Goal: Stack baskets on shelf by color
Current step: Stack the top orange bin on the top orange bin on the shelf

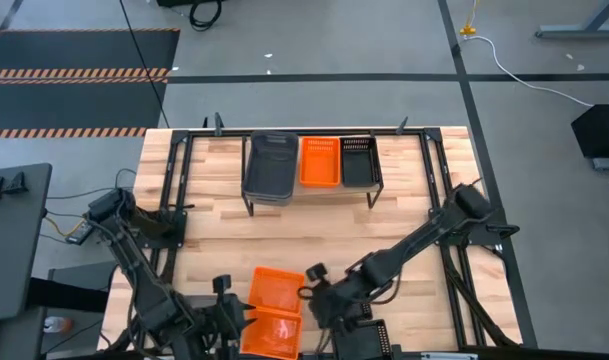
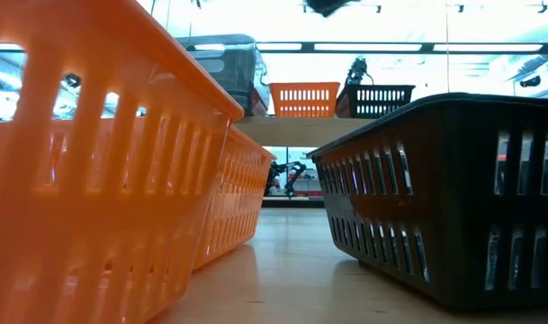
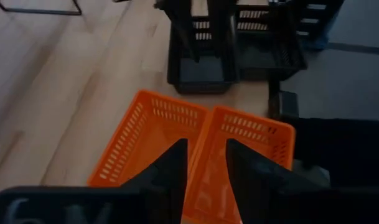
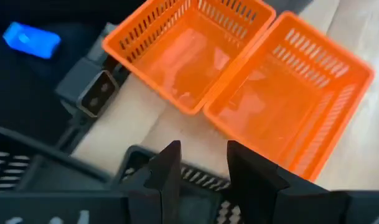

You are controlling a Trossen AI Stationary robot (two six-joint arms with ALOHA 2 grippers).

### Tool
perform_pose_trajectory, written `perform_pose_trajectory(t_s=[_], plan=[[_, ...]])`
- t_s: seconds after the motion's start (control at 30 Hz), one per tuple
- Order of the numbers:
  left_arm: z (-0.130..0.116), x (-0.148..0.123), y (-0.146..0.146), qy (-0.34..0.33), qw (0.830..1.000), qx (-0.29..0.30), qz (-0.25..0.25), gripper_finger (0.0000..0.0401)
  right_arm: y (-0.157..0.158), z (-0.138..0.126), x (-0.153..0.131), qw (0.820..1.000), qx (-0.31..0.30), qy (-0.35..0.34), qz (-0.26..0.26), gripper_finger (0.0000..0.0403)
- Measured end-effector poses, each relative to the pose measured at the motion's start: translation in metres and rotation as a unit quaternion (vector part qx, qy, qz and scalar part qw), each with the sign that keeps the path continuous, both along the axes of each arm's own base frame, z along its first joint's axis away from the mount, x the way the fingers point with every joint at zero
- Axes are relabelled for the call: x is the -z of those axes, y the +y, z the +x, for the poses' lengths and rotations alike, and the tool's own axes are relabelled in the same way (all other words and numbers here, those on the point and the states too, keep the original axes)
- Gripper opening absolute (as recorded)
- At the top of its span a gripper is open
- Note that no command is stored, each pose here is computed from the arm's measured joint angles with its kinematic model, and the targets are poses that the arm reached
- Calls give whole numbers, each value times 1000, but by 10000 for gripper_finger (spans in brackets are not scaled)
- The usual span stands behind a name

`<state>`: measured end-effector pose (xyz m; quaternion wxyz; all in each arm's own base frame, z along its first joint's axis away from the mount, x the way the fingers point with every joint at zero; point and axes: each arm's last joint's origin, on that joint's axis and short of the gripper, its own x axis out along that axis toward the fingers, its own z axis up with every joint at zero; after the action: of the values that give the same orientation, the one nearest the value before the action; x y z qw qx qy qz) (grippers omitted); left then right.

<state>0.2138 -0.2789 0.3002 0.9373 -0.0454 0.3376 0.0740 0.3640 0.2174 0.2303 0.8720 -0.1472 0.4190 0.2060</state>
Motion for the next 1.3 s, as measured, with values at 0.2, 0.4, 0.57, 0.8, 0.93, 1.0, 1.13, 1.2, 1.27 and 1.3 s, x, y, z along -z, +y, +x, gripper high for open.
perform_pose_trajectory(t_s=[0.2, 0.4, 0.57, 0.8, 0.93, 1.0, 1.13, 1.2, 1.27, 1.3], plan=[[-18, 22, -7, -18, 1000, -20, 3, 116, 14, 30, -4, 994, -64, 10, -83, 136], [-38, 35, -11, -48, 998, -37, 13, 116, 19, 46, 8, 981, -104, 46, -157, 136], [-46, 40, -14, -63, 997, -39, 17, 116, 14, 56, 23, 972, -102, 62, -202, 136], [-47, 41, -13, -90, 994, -44, 33, 116, 0, 62, 41, 964, -95, 101, -225, 136], [-47, 39, -13, -116, 991, -52, 49, 116, -8, 66, 40, 965, -90, 99, -225, 136], [-47, 38, -12, -127, 989, -56, 54, 116, -10, 68, 40, 964, -93, 99, -228, 132], [-46, 37, -12, -145, 986, -63, 60, 117, -15, 70, 40, 964, -95, 100, -228, 105], [-46, 36, -12, -150, 985, -65, 62, 117, -16, 71, 41, 964, -95, 100, -226, 83], [-46, 36, -12, -157, 983, -67, 65, 117, -16, 71, 43, 965, -101, 99, -219, 63], [-46, 35, -11, -161, 982, -69, 67, 117, -16, 71, 44, 966, -105, 99, -214, 54]])
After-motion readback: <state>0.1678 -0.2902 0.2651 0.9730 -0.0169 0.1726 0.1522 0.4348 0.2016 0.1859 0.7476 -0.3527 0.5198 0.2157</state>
